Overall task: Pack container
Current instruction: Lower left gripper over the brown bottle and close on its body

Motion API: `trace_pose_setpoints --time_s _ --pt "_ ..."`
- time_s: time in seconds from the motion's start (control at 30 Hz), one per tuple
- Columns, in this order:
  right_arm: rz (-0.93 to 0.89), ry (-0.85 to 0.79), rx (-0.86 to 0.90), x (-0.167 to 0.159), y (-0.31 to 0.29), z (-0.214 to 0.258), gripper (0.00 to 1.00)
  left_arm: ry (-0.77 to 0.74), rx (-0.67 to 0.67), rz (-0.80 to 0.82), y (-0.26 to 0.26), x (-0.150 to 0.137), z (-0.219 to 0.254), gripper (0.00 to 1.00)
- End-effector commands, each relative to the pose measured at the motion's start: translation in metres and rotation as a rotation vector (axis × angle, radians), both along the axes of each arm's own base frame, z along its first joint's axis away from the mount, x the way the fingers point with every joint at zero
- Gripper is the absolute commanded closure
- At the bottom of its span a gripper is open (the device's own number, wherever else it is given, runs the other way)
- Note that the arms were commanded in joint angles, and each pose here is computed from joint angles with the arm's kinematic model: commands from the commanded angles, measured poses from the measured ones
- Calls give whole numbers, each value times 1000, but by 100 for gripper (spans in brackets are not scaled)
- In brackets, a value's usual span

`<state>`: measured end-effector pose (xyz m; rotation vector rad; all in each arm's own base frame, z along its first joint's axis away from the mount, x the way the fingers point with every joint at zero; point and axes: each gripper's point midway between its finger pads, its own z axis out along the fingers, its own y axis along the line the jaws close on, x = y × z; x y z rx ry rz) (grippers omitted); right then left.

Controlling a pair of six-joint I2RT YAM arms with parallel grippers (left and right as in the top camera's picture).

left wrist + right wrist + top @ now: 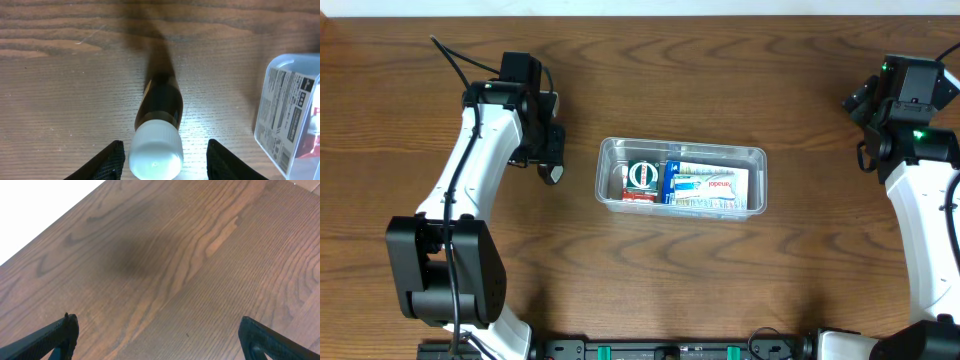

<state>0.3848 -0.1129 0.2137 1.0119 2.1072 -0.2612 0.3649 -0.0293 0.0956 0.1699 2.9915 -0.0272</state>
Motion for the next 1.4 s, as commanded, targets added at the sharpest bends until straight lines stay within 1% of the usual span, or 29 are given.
trace_pose_setpoints --time_s 0.0,0.33,0.37,0.53,0.77,0.97,1.2,1.37 --pt "-20 -6 0 -1 -3 1 1 27 19 -32 5 -5 -7 46" --pt "-20 -6 0 -1 -3 1 1 7 18 -34 5 0 -6 47" --pt "-20 -6 0 -1 -3 1 1 7 18 -35 5 0 -6 48" --pt "-20 -6 0 -1 -3 1 1 7 19 -38 5 0 -6 61" --pt "-20 -6 0 -1 -3 1 1 8 19 -38 5 0 -6 62" --pt "-20 -6 0 -1 -3 1 1 7 24 -76 5 0 -6 67" --pt "-20 -6 0 -1 -3 1 1 1 35 -154 4 1 -6 67" --pt "-20 -6 0 -1 -3 1 1 -6 36 -160 4 3 -6 66"
